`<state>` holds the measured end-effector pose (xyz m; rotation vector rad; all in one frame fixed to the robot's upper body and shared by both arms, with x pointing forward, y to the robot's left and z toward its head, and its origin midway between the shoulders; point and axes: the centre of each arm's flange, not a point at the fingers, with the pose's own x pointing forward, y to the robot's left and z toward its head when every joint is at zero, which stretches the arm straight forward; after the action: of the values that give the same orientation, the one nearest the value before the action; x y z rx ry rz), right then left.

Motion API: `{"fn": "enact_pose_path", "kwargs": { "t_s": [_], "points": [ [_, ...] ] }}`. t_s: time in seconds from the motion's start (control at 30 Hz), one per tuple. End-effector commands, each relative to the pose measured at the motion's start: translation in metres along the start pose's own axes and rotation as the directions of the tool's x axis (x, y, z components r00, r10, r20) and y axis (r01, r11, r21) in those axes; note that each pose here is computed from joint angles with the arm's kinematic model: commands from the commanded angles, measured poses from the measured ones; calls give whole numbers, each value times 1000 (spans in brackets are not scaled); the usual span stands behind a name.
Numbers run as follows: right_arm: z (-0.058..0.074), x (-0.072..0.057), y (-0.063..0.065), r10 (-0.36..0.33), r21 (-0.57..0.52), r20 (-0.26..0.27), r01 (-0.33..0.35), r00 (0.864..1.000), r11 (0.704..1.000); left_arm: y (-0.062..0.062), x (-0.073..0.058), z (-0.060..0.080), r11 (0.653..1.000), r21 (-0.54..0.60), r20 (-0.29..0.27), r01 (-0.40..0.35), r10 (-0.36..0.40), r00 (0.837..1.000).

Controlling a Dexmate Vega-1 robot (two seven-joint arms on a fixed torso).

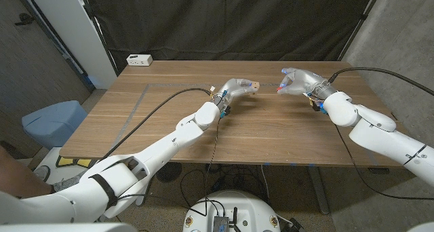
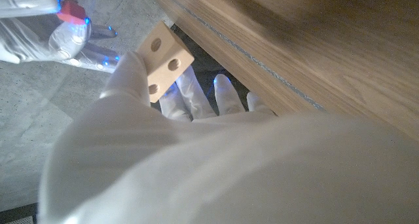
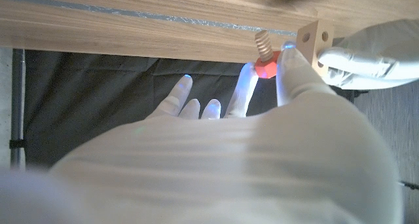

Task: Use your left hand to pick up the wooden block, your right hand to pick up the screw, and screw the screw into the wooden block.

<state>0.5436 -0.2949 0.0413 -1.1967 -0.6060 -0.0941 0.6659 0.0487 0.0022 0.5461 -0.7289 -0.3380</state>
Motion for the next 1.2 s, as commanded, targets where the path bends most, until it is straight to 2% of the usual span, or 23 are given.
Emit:
{"fn": "enact_pose_path", "kwargs": {
  "t_s": [0.03, 0.47, 0.73, 0.9, 1.2],
  "points": [
    [-3, 2, -3, -80, 202, -18, 82, 997, 976, -3, 7, 1, 999, -50, 11, -21, 21, 1000],
    [-2, -2, 3, -178, 315, -57, 187, 982, 930, -15, 17, 6, 995, -104, 24, -14, 16, 1000],
    [-2, -3, 8, -237, 387, -65, 243, 969, 889, -24, 16, 8, 992, -123, 22, -6, 9, 1000],
    [0, -3, 9, -256, 406, -66, 261, 964, 876, -28, 16, 9, 992, -124, 24, 6, -3, 1000],
    [4, -3, 11, -313, 458, -81, 314, 946, 832, -36, 16, 11, 990, -140, 19, 6, -3, 1000]
  ]
}}
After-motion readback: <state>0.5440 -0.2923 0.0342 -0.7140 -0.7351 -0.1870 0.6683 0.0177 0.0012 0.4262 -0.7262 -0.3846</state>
